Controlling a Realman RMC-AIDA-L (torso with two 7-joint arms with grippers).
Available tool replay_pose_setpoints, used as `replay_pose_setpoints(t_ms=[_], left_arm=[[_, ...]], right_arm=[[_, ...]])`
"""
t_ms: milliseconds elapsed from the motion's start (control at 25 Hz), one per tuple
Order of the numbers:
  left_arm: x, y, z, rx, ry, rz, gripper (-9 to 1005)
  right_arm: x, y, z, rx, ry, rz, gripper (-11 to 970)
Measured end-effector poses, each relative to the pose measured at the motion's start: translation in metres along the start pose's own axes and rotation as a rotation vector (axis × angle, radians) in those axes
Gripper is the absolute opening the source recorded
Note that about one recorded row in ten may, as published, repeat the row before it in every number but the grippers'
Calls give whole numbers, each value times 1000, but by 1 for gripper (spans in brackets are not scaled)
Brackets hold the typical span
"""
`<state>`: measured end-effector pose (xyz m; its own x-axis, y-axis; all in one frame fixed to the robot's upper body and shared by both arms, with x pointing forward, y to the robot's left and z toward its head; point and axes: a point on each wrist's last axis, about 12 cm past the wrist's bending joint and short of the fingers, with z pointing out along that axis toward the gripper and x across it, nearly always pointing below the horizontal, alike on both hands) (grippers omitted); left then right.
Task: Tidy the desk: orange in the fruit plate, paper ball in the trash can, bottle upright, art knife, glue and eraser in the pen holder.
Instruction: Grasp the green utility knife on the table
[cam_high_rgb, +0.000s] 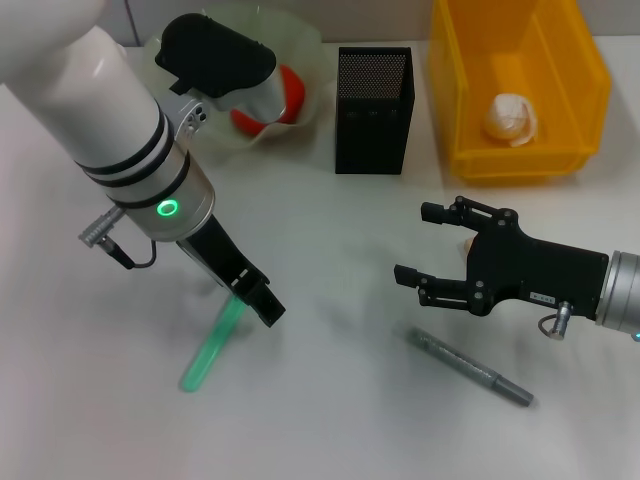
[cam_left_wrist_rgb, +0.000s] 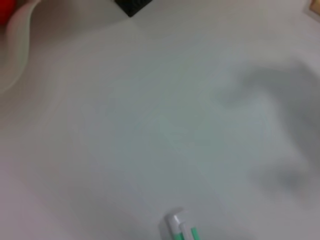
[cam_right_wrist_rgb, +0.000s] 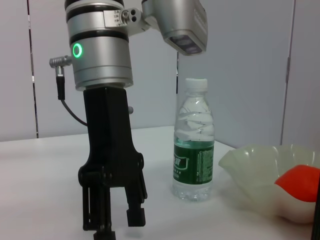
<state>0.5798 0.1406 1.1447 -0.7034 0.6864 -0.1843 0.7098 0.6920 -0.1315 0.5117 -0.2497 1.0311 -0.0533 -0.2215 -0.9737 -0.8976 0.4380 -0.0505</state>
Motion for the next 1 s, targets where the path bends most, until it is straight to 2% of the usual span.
replay_pose_setpoints(t_ms=[160, 400, 1000], left_arm=[[1, 2, 3, -3, 7, -7, 841], [1, 5, 4, -27, 12, -10, 681], [2, 9, 7, -36, 20, -11, 669]], right_arm=[[0, 0, 0, 0, 0, 0, 812], [0, 0, 0, 0, 0, -2, 811], [-2, -1, 1, -4, -4, -5, 808]])
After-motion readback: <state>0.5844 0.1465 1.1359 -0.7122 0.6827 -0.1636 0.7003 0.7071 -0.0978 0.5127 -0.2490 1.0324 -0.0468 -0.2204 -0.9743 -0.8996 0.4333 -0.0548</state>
